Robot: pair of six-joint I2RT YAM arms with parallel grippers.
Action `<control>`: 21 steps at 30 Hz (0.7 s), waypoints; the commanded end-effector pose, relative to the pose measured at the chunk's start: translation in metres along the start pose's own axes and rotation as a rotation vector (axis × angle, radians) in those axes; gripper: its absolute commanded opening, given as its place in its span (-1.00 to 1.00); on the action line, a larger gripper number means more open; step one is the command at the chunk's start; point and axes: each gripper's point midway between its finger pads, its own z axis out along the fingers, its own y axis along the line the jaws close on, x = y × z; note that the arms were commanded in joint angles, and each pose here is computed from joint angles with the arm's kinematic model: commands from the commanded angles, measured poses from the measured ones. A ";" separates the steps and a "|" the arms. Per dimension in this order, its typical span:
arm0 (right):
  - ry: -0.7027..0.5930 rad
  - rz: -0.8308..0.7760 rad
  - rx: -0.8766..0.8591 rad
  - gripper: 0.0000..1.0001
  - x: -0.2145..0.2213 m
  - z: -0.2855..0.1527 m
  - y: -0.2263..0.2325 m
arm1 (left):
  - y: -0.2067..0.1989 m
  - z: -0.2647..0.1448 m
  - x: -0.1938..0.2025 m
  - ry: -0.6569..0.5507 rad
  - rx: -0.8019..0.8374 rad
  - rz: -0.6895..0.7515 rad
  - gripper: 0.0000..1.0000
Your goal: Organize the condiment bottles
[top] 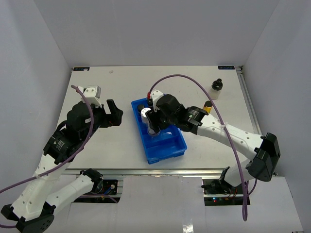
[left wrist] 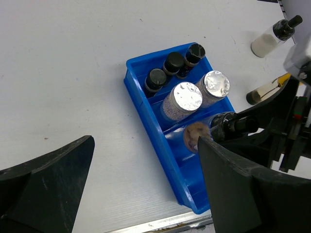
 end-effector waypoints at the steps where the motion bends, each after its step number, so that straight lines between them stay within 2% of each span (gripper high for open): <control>1: -0.073 0.013 0.015 -0.85 -0.012 0.014 0.006 | 0.004 -0.006 -0.005 -0.015 -0.020 -0.024 0.96; 6: -0.031 -0.003 0.060 -0.85 0.005 0.028 0.006 | 0.006 -0.009 -0.005 -0.023 -0.022 -0.030 0.96; 11: -0.048 -0.013 0.117 -0.82 0.015 0.037 0.004 | 0.009 -0.011 -0.005 -0.028 -0.032 -0.032 0.96; 13: -0.070 -0.001 0.153 -0.67 0.018 0.042 0.001 | 0.009 -0.010 -0.004 -0.028 -0.033 -0.031 0.96; 18: -0.076 0.014 0.196 -0.50 0.025 0.051 0.002 | 0.011 -0.010 -0.004 -0.030 -0.044 -0.026 0.96; 21: -0.058 0.016 0.229 -0.20 0.029 0.056 0.002 | 0.012 -0.011 -0.005 -0.032 -0.046 -0.024 0.96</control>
